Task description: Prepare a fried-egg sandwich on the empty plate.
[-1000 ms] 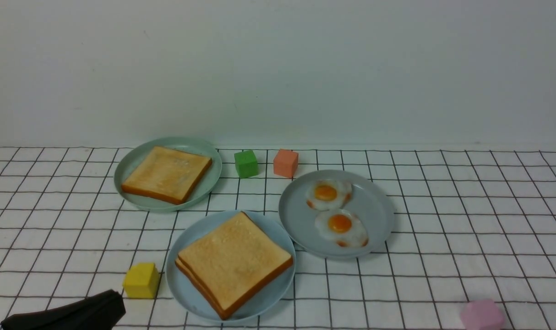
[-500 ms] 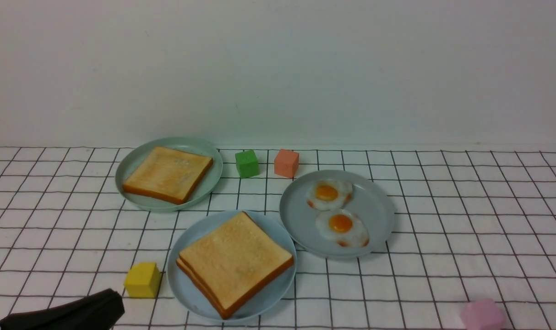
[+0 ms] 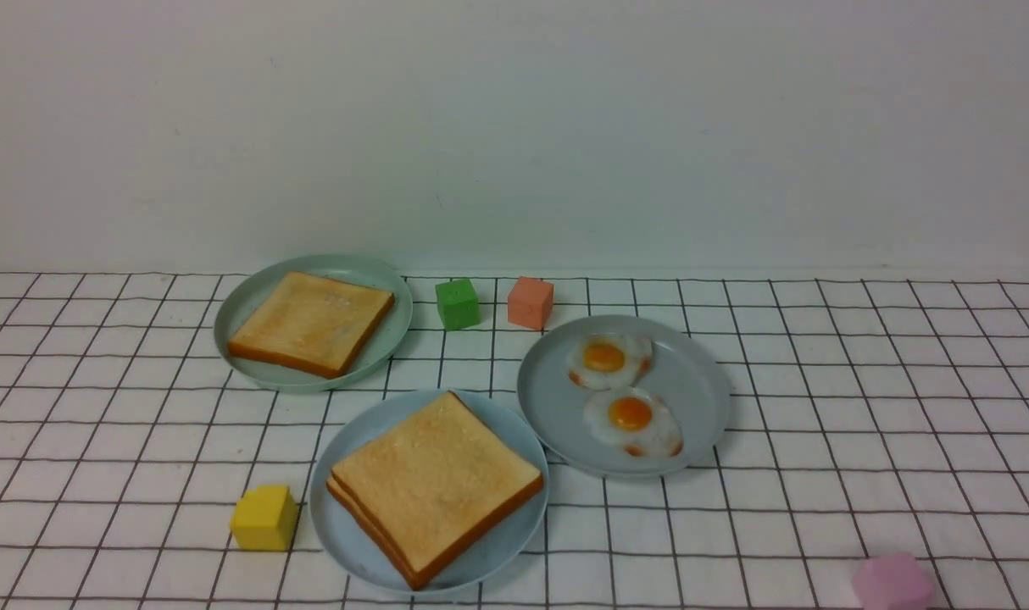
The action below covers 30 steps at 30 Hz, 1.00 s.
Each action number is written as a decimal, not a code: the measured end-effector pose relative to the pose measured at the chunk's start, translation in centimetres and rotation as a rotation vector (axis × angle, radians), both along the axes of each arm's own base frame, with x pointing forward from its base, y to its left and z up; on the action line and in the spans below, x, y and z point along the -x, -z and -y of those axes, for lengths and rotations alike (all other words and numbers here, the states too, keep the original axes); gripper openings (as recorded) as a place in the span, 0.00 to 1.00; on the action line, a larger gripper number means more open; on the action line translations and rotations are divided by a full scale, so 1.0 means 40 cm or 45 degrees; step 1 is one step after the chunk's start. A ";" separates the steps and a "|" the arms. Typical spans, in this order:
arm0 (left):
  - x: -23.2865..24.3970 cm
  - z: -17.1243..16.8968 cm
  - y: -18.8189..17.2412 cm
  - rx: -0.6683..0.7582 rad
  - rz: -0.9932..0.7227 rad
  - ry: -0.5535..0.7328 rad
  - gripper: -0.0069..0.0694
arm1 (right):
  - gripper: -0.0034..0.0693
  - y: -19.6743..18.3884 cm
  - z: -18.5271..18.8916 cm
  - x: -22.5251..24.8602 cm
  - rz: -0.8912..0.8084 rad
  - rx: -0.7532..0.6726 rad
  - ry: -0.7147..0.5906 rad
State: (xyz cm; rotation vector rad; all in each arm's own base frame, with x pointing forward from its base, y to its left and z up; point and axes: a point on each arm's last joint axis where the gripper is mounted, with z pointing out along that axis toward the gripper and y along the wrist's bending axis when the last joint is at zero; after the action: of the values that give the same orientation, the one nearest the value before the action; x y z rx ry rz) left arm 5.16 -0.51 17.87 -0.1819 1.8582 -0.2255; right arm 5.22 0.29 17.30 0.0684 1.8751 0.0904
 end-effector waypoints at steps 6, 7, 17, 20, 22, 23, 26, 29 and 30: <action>-0.001 0.005 0.023 0.091 -0.042 -0.004 0.07 | 0.07 0.000 0.000 0.000 0.000 0.000 0.000; -0.001 0.005 0.023 0.094 -0.042 -0.004 0.07 | 0.07 0.000 0.000 0.000 0.000 0.000 0.000; -0.001 0.006 0.023 0.102 -0.042 -0.004 0.07 | 0.09 0.000 0.000 0.000 0.000 0.000 0.000; -0.001 0.006 0.023 0.103 -0.042 -0.004 0.07 | 0.09 0.000 0.000 0.000 0.000 0.000 0.000; -0.001 0.006 0.023 0.103 -0.042 -0.004 0.07 | 0.09 0.000 0.000 0.000 0.000 0.000 0.000; -0.001 0.006 0.023 0.103 -0.042 -0.004 0.07 | 0.09 0.000 0.000 0.000 0.000 0.000 0.000; -0.001 0.006 0.023 0.103 -0.042 -0.004 0.07 | 0.09 0.000 0.000 0.000 0.000 0.000 0.000; -0.001 0.006 0.023 0.103 -0.042 -0.004 0.07 | 0.10 0.000 0.000 0.000 0.000 0.000 0.000; -0.001 0.006 0.023 0.103 -0.042 -0.004 0.07 | 0.10 0.000 0.000 0.000 0.000 0.000 0.000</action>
State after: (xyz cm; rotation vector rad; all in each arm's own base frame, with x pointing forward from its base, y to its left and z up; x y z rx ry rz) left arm 5.20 -0.73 16.94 -0.2455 1.8823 -0.2973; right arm 5.22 0.29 17.30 0.0684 1.8751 0.0904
